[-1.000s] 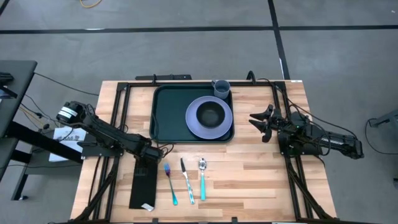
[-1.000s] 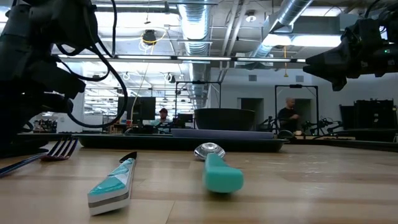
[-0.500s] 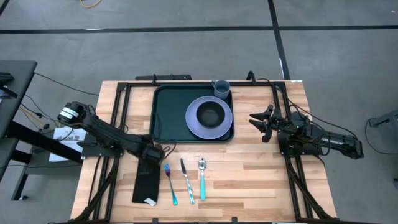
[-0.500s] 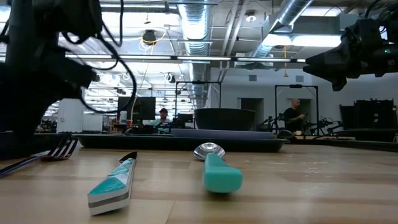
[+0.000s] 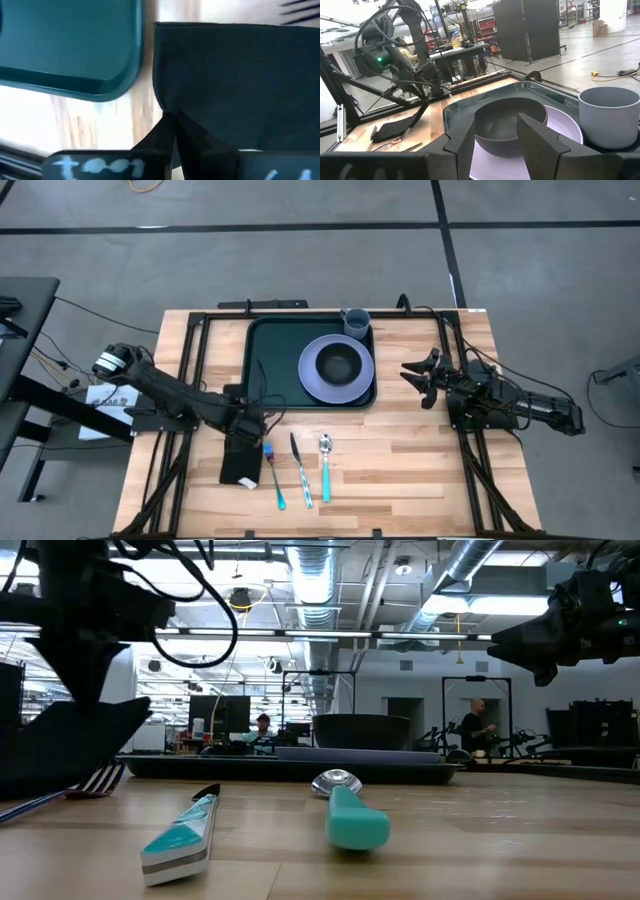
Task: Set up tray
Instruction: Put the black napkin to the left of the purple plate on the black tray
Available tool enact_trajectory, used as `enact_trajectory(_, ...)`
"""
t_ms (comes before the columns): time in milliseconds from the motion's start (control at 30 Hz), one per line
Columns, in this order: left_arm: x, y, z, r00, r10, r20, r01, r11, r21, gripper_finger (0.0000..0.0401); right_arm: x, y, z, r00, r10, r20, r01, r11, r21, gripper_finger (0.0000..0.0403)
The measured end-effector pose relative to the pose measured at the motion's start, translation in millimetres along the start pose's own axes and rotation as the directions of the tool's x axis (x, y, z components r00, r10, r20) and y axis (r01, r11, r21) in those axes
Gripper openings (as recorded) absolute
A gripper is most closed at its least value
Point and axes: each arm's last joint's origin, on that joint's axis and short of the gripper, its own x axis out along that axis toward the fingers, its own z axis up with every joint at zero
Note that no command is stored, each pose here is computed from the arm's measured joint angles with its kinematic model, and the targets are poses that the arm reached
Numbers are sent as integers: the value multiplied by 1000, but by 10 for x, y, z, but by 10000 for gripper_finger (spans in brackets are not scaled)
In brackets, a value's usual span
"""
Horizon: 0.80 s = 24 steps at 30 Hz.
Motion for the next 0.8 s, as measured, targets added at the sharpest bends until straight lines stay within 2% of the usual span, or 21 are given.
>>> enact_trajectory(433,120,532,81,982,165,-88,-171,984,-58,0,0,0,0,1000,0,0,0,1000,0,138)
enact_trajectory(800,157,996,228,975,212,-61,-218,968,-123,0,0,0,0,1000,0,0,0,1000,0,139)
